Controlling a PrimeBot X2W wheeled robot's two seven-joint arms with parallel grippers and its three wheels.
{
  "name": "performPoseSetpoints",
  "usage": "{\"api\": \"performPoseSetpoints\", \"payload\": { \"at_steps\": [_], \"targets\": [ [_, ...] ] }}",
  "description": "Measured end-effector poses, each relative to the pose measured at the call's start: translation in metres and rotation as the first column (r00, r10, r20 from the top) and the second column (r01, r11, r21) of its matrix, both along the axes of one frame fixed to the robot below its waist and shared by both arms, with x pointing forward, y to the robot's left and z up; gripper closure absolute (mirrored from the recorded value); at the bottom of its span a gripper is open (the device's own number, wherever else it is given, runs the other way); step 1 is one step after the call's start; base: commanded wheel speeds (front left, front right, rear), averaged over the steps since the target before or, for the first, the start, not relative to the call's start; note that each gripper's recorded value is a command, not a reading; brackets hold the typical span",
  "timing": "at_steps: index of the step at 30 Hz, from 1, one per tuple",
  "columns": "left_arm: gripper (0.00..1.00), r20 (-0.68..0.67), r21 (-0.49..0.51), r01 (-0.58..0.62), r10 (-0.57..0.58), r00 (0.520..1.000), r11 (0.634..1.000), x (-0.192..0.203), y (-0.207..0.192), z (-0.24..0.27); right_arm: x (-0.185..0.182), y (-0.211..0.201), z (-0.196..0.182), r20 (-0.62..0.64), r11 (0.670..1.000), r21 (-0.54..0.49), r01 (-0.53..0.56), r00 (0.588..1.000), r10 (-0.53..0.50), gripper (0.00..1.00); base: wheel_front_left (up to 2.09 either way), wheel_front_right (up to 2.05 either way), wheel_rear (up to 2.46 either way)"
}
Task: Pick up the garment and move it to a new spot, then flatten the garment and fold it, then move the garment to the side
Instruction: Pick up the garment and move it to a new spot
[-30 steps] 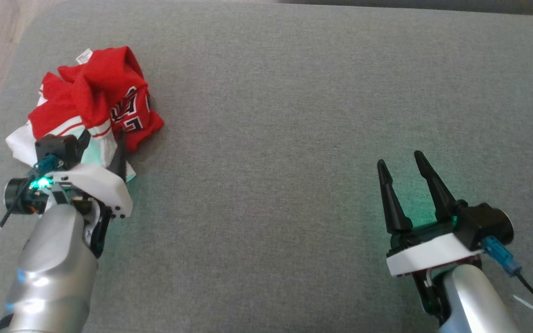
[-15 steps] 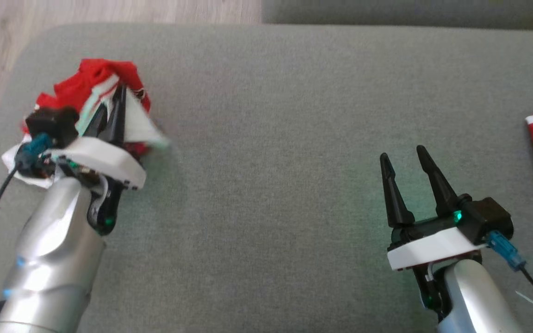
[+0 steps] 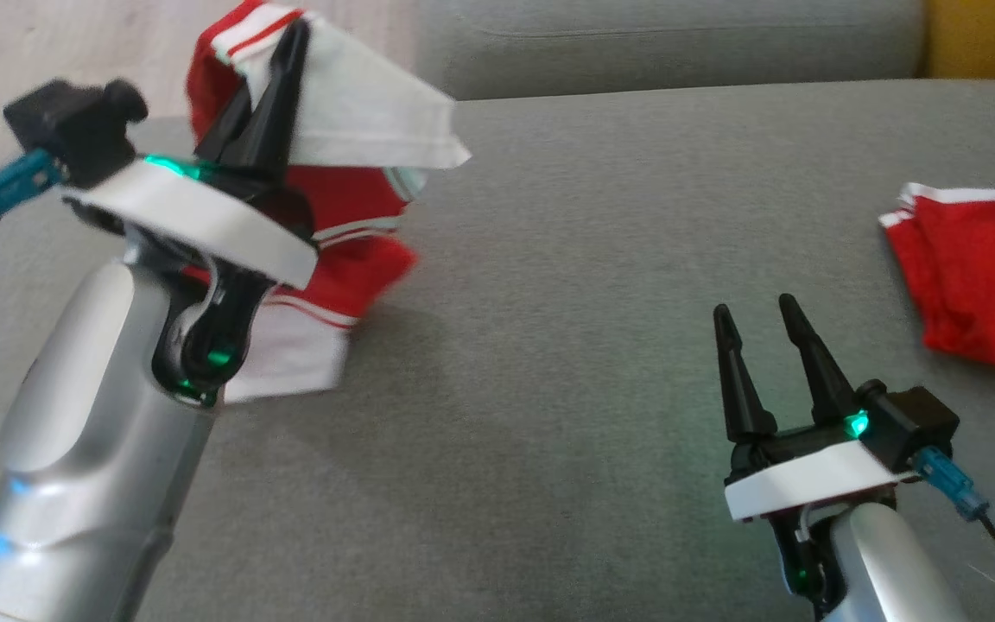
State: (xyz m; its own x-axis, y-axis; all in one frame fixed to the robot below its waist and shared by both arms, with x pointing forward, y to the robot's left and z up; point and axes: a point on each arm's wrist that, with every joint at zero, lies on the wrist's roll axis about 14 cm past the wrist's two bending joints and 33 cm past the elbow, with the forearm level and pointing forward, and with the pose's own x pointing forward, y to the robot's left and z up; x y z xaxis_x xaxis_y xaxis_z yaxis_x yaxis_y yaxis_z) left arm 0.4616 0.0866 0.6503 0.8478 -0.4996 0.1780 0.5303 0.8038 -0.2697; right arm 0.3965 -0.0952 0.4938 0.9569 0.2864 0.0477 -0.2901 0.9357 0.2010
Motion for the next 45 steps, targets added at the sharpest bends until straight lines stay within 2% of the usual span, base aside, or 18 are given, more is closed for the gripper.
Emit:
{"api": "performPoseSetpoints", "payload": {
  "at_steps": [5,10,12,16,19,21,24,26,28,32,35,36,38,39,40,43,45],
  "targets": [
    [1.00,0.037,0.010,0.116,-0.116,0.993,0.993,-0.001,-0.045,0.027,-0.006,-0.013,0.003,0.003,0.999,0.022,0.039,0.999,-0.039,0.00,0.00,0.00,0.00],
    [1.00,0.110,-0.034,0.272,-0.267,0.957,0.962,-0.001,-0.110,0.067,-0.010,-0.029,0.010,0.013,0.995,0.045,0.087,0.996,-0.087,0.00,0.00,0.00,0.00],
    [1.00,0.145,-0.069,0.340,-0.328,0.934,0.938,-0.005,-0.136,0.087,-0.010,-0.038,0.013,0.021,0.992,0.052,0.112,0.993,-0.113,0.00,0.00,0.00,0.00],
    [1.00,0.226,-0.156,0.482,-0.444,0.867,0.862,-0.023,-0.181,0.129,-0.016,-0.060,0.014,0.017,0.982,0.061,0.178,0.984,-0.179,0.00,0.00,0.00,0.00],
    [1.00,0.249,-0.211,0.547,-0.496,0.832,0.810,-0.032,-0.195,0.141,-0.019,-0.072,0.011,0.008,0.975,0.056,0.215,0.976,-0.216,0.00,0.00,0.00,0.00],
    [1.00,0.230,-0.246,0.558,-0.511,0.828,0.792,-0.028,-0.197,0.136,-0.019,-0.076,0.008,0.001,0.972,0.054,0.228,0.974,-0.228,0.00,0.00,0.00,0.00],
    [1.00,0.149,-0.265,0.540,-0.519,0.841,0.799,-0.012,-0.192,0.111,-0.017,-0.079,0.005,-0.009,0.971,0.051,0.235,0.972,-0.235,0.00,0.00,0.00,0.00],
    [1.00,0.037,-0.261,0.523,-0.533,0.845,0.811,0.001,-0.183,0.073,-0.014,-0.080,0.002,-0.016,0.970,0.049,0.238,0.971,-0.238,0.00,0.00,0.00,0.00],
    [1.00,-0.121,-0.204,0.487,-0.515,0.848,0.849,0.015,-0.168,0.018,-0.011,-0.080,-0.002,-0.026,0.970,0.047,0.238,0.971,-0.237,0.00,0.00,0.00,0.00],
    [1.00,-0.340,-0.030,0.350,-0.339,0.877,0.936,0.052,-0.104,-0.077,0.001,-0.073,-0.008,-0.039,0.975,0.042,0.216,0.976,-0.215,0.00,0.00,0.00,0.00],
    [1.00,-0.366,0.063,0.260,-0.220,0.904,0.963,0.079,-0.065,-0.103,0.011,-0.067,-0.011,-0.040,0.980,0.031,0.196,0.980,-0.194,0.00,0.00,0.00,0.00],
    [1.00,-0.366,0.063,0.260,-0.220,0.904,0.963,0.079,-0.065,-0.103,0.011,-0.067,-0.011,-0.040,0.980,0.031,0.196,0.980,-0.194,0.00,0.00,0.00,0.00],
    [1.00,-0.353,0.160,0.235,-0.167,0.921,0.959,0.091,-0.050,-0.115,0.017,-0.066,-0.015,-0.048,0.982,0.028,0.189,0.981,-0.187,0.00,0.00,0.00,0.00],
    [0.93,-0.341,0.194,0.214,-0.139,0.930,0.957,0.099,-0.043,-0.118,0.018,-0.065,-0.018,-0.053,0.982,0.023,0.186,0.981,-0.184,0.00,0.00,0.00,0.00],
    [0.00,-0.325,0.219,0.185,-0.107,0.940,0.958,0.107,-0.036,-0.121,0.020,-0.064,-0.021,-0.059,0.983,0.017,0.182,0.982,-0.181,0.00,0.00,0.00,0.00],
    [0.00,-0.221,0.314,0.063,0.009,0.975,0.947,0.131,-0.008,-0.120,0.023,-0.062,-0.025,-0.067,0.984,0.015,0.175,0.982,-0.174,0.00,0.00,0.00,0.00],
    [0.00,-0.135,0.285,-0.062,0.104,0.985,0.957,0.148,0.011,-0.105,0.024,-0.060,-0.024,-0.059,0.986,0.006,0.168,0.984,-0.167,0.00,0.00,0.00,0.00]
  ]
}}
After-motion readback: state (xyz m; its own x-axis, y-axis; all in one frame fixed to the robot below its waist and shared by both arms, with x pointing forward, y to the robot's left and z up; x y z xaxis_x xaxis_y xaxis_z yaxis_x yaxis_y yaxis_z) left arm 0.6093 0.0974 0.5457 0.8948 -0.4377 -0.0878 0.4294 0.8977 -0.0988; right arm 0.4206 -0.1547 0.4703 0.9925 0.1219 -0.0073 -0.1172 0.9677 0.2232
